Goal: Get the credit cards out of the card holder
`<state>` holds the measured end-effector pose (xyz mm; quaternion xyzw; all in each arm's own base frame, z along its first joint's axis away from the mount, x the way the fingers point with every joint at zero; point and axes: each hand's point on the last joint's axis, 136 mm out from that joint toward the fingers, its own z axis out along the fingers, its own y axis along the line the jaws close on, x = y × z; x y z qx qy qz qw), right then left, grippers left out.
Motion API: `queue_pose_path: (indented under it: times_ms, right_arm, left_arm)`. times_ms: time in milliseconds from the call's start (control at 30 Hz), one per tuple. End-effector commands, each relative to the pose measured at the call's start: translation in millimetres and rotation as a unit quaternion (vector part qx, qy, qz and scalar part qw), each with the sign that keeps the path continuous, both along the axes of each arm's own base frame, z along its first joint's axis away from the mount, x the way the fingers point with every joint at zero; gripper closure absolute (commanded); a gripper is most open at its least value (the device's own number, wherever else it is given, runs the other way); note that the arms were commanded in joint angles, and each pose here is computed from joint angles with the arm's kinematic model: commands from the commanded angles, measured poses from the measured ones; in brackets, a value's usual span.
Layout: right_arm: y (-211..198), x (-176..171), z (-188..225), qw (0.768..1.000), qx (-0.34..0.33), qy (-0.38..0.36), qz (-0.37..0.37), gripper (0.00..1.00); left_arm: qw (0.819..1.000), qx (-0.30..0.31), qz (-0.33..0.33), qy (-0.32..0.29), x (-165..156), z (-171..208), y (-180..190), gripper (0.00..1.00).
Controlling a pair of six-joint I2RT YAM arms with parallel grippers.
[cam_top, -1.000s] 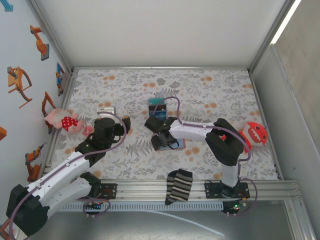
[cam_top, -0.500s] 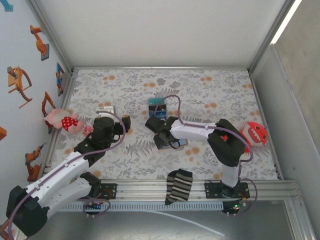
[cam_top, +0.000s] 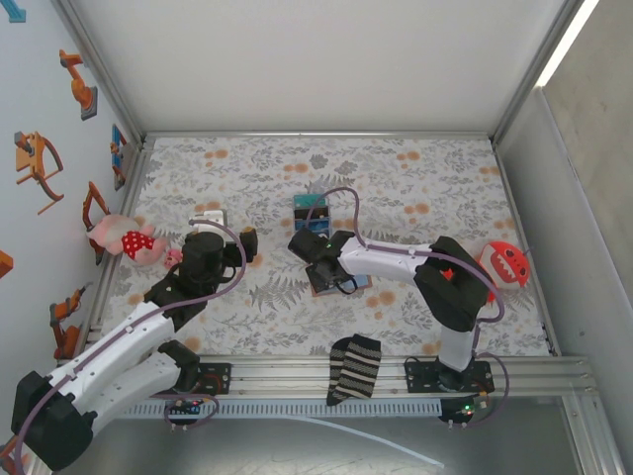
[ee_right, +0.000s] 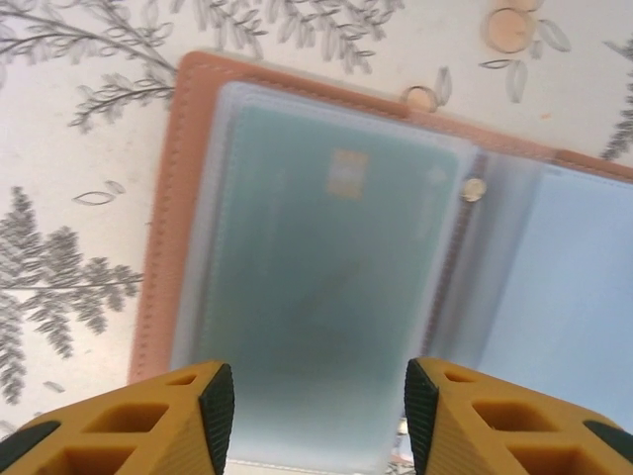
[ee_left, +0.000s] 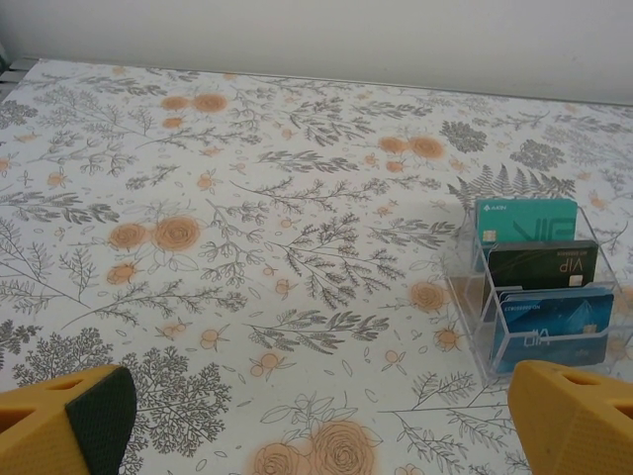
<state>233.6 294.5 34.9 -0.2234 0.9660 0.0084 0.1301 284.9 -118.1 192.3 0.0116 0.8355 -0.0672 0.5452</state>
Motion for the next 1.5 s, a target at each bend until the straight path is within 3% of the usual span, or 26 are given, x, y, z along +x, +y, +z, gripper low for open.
queue_pose_path:
  times_ms: [0, 200, 867, 1133, 1467]
  right_arm:
    - [15, -7, 10, 0.999, 0.048, 0.010, 0.019, 0.51]
    - [9, -9, -5, 0.999, 0.024, 0.021, 0.012, 0.47]
    - [-6, -9, -17, 1.000, 0.012, 0.026, -0.007, 0.51]
    - [-8, -12, -27, 0.998, 0.030, 0.044, -0.018, 0.65]
    - [2, -11, -5, 0.997, 0.071, 0.036, -0.009, 0.79]
  left_arm:
    - [1.000, -0.009, -0.002, -0.010, 1, 15, 0, 0.03]
    - [1.000, -0.008, -0.003, -0.007, 1, 13, -1, 0.03]
    - [1.000, -0.011, -0.005, -0.006, 0, 14, -1, 0.03]
    - [1.000, -0.012, -0.006, -0.007, -1, 15, -1, 0.03]
    - [1.000, -0.021, -0.018, -0.010, -1, 22, -6, 0.03]
